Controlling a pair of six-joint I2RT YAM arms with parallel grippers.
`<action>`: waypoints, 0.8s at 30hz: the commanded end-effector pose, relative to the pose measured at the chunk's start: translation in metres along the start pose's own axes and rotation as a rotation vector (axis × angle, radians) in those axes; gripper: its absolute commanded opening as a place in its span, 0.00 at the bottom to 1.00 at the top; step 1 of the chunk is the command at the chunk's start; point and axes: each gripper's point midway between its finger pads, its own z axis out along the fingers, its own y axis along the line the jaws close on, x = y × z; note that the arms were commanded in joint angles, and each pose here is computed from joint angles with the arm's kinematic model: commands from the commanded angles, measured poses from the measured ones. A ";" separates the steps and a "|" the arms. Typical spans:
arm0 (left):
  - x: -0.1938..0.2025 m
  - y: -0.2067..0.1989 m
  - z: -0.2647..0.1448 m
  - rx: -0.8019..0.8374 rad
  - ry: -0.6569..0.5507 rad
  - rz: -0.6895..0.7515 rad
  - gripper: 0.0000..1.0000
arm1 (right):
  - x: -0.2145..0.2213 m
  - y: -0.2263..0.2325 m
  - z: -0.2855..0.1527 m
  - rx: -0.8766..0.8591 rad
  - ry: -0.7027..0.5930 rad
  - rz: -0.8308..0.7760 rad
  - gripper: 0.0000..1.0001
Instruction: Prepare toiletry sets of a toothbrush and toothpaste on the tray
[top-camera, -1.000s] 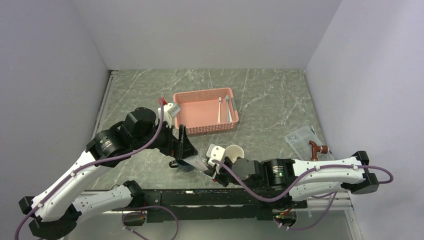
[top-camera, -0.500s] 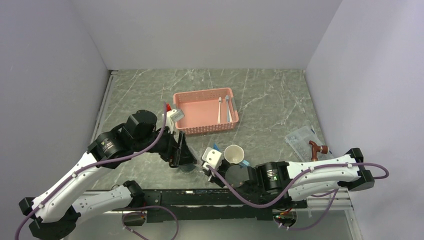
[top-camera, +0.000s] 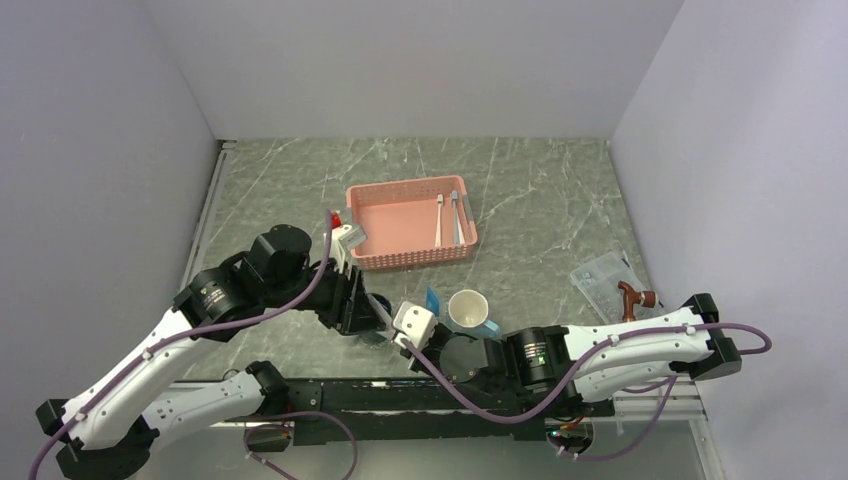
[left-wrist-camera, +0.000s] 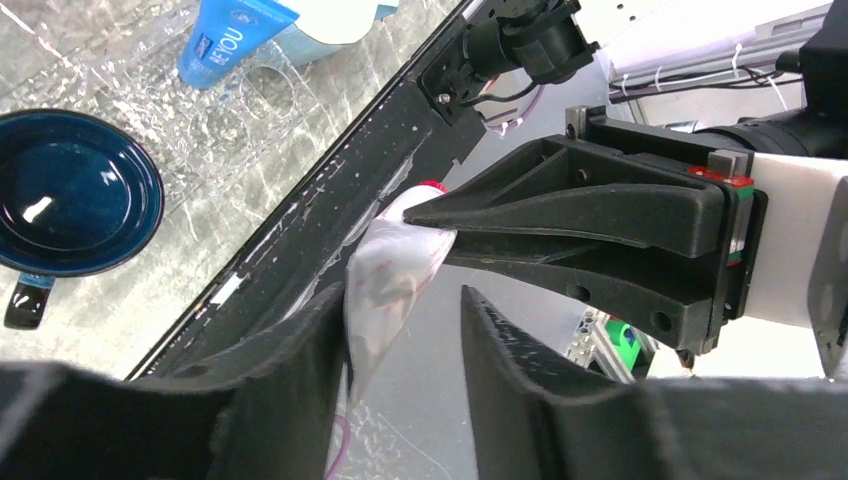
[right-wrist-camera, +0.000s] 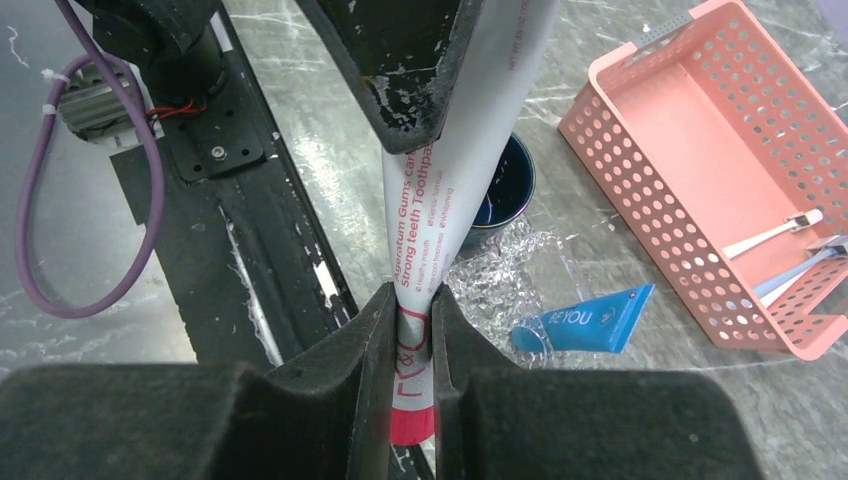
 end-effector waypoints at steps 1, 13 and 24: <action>-0.001 -0.009 -0.002 0.051 -0.012 0.028 0.45 | -0.036 -0.006 -0.006 0.030 -0.100 0.048 0.10; -0.002 -0.005 0.005 0.053 -0.002 0.035 0.00 | -0.029 -0.005 -0.004 0.039 -0.082 0.049 0.20; -0.011 0.006 0.005 -0.024 -0.026 0.057 0.00 | -0.017 -0.031 -0.018 0.143 -0.057 0.100 0.60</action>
